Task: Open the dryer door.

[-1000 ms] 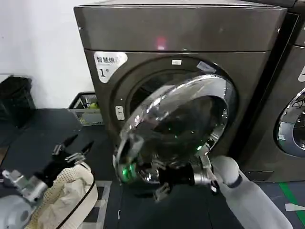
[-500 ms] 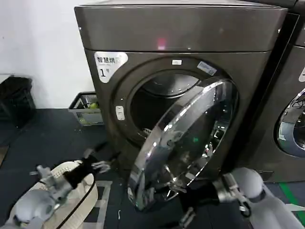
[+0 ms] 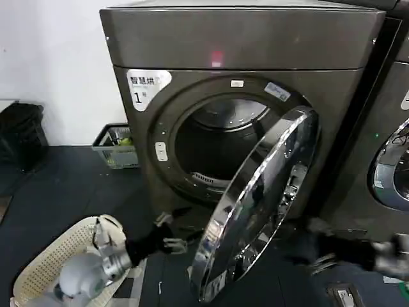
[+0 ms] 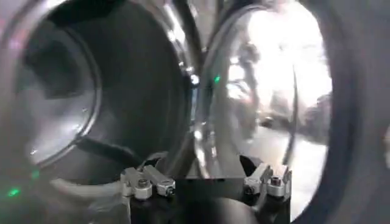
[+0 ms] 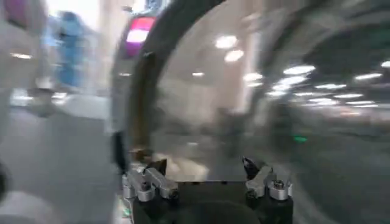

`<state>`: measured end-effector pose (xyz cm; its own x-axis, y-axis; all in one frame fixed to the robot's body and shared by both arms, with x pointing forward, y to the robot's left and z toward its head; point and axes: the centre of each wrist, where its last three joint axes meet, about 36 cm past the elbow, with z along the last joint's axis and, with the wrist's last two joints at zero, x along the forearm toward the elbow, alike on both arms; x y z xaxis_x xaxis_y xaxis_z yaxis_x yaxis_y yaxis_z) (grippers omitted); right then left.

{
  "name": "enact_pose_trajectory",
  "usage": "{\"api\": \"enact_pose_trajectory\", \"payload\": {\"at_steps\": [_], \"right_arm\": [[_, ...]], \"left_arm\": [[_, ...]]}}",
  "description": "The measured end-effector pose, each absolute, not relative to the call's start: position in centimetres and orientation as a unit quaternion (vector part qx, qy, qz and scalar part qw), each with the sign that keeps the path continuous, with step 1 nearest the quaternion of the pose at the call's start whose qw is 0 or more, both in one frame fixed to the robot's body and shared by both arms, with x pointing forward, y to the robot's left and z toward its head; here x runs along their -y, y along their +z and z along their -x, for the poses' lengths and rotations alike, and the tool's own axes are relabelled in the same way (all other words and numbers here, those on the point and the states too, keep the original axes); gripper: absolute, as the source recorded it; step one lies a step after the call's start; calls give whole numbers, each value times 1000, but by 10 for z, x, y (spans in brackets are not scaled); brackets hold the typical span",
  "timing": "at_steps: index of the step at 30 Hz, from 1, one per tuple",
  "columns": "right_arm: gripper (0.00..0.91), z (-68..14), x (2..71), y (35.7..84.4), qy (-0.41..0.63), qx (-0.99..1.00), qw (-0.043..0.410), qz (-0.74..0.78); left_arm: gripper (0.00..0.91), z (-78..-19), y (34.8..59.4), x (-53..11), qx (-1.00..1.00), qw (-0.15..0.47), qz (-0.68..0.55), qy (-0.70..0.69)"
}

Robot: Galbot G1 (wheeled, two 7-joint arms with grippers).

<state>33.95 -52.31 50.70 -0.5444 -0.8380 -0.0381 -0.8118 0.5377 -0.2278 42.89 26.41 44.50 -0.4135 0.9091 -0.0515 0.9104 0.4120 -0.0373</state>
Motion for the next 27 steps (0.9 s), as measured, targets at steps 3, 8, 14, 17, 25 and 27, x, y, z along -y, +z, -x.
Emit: {"api": "enact_pose_trajectory", "payload": {"at_steps": [3,8,14,17,25,27], "right_arm": [[907,-308,542,515,-95,-910,101,390],[907,-258,565,520,-89,-960,135,230],[907,-218,563,519,-30,-985,169,33],[907,-208,557,529,-51,-984,160,-52],[907,-182,555,560,-133,-955,102,-244],[907,-171,556,564,-144,-944,94,-281]], "left_arm": [[907,-429,448,-251,-831,14,-554,-43],[907,-423,453,-236,-817,6,-574,-51],[907,-422,446,-216,-802,2,-595,-58],[907,-423,444,-202,-791,1,-608,-64],[907,-432,439,-156,-764,-4,-640,-76],[907,-434,436,-144,-761,-3,-643,-80]]}}
